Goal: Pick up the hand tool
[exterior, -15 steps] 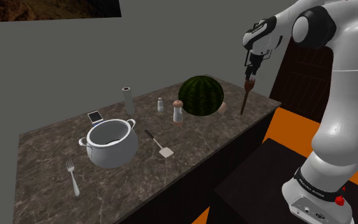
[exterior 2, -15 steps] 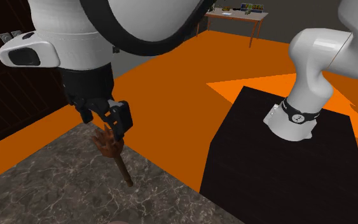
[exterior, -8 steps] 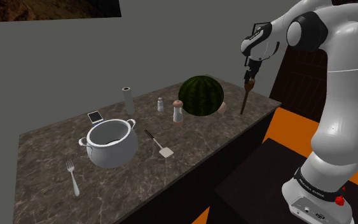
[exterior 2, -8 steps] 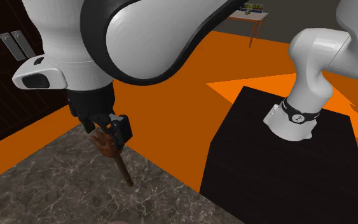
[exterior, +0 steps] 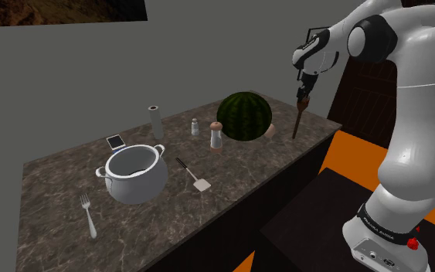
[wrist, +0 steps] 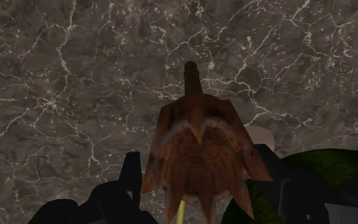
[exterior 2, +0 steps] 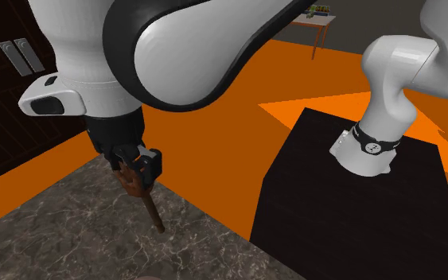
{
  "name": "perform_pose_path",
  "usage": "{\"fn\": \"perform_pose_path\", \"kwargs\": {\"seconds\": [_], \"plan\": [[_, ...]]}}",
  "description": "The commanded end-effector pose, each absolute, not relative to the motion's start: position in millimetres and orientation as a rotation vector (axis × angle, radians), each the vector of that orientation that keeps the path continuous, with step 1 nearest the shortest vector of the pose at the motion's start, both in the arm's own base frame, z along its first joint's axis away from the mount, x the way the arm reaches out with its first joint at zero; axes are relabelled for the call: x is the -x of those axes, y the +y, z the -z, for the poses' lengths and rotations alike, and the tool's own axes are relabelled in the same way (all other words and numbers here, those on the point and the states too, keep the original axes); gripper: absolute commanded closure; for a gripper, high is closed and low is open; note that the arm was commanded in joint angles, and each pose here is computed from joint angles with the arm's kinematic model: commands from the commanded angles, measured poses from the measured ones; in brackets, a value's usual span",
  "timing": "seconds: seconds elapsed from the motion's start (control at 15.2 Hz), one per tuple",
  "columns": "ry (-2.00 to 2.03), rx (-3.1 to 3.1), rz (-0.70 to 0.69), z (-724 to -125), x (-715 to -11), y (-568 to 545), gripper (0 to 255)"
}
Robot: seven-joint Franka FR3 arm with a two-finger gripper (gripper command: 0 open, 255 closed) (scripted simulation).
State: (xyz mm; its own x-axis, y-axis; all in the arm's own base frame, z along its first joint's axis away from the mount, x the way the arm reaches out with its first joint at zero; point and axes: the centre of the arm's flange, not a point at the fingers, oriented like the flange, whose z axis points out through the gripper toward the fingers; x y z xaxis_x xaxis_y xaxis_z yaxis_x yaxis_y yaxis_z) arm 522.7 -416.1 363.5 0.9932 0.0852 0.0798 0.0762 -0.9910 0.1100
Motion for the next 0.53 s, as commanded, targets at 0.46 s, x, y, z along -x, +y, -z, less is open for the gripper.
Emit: {"fn": "perform_pose_path", "kwargs": {"seconds": [0.46], "plan": [[0.122, -3.029, -0.127, -384.5, -522.1, -417.1, 255]]}}
